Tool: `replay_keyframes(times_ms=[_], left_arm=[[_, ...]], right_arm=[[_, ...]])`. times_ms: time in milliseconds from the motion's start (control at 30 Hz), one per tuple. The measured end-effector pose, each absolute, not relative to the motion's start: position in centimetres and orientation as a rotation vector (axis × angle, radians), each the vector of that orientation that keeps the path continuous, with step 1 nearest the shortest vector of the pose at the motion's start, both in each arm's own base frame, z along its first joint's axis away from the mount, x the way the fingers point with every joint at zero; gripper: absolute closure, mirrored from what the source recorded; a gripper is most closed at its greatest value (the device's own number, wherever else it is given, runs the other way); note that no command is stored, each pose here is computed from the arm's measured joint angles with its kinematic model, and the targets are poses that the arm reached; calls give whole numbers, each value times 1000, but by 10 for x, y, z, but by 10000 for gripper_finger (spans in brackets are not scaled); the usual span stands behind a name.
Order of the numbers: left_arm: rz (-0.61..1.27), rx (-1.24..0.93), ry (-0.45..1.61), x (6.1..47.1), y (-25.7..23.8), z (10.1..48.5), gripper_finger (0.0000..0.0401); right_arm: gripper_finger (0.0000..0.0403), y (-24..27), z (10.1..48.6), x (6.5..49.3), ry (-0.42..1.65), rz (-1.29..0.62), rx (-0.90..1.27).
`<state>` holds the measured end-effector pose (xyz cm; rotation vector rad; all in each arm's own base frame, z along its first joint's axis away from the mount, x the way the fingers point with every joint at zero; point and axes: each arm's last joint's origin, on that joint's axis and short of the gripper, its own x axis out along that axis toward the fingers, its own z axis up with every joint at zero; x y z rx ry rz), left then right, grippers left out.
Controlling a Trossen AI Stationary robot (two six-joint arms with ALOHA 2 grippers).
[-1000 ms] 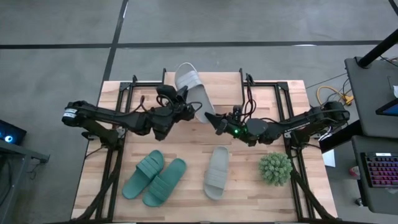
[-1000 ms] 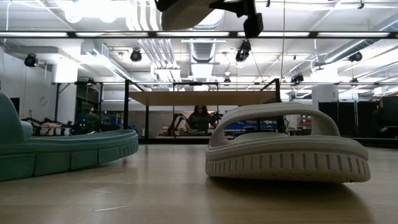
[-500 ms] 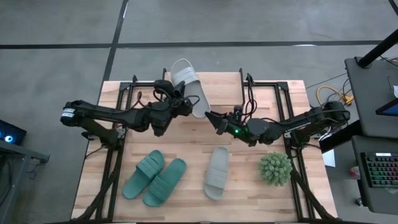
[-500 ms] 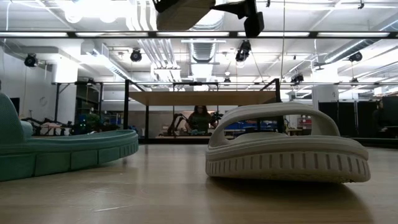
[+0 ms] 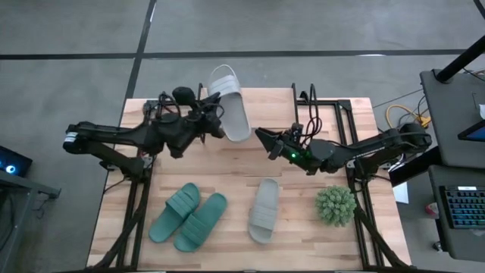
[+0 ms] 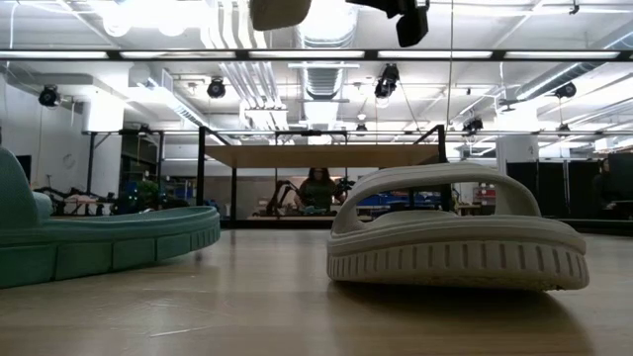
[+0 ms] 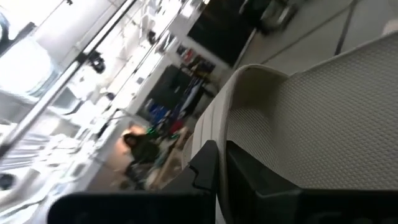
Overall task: Pick and place slides into the shelf
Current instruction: Put the right gray slide on the shelf
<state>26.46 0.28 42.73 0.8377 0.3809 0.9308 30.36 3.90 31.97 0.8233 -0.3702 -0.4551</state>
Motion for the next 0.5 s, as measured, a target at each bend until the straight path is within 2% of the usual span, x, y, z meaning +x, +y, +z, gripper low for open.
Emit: replay_keyframes(times_ms=[500], left_arm=[[633,811,432,246,1,414,401]], right_arm=[[218,36,333,293,-397,-474,778]])
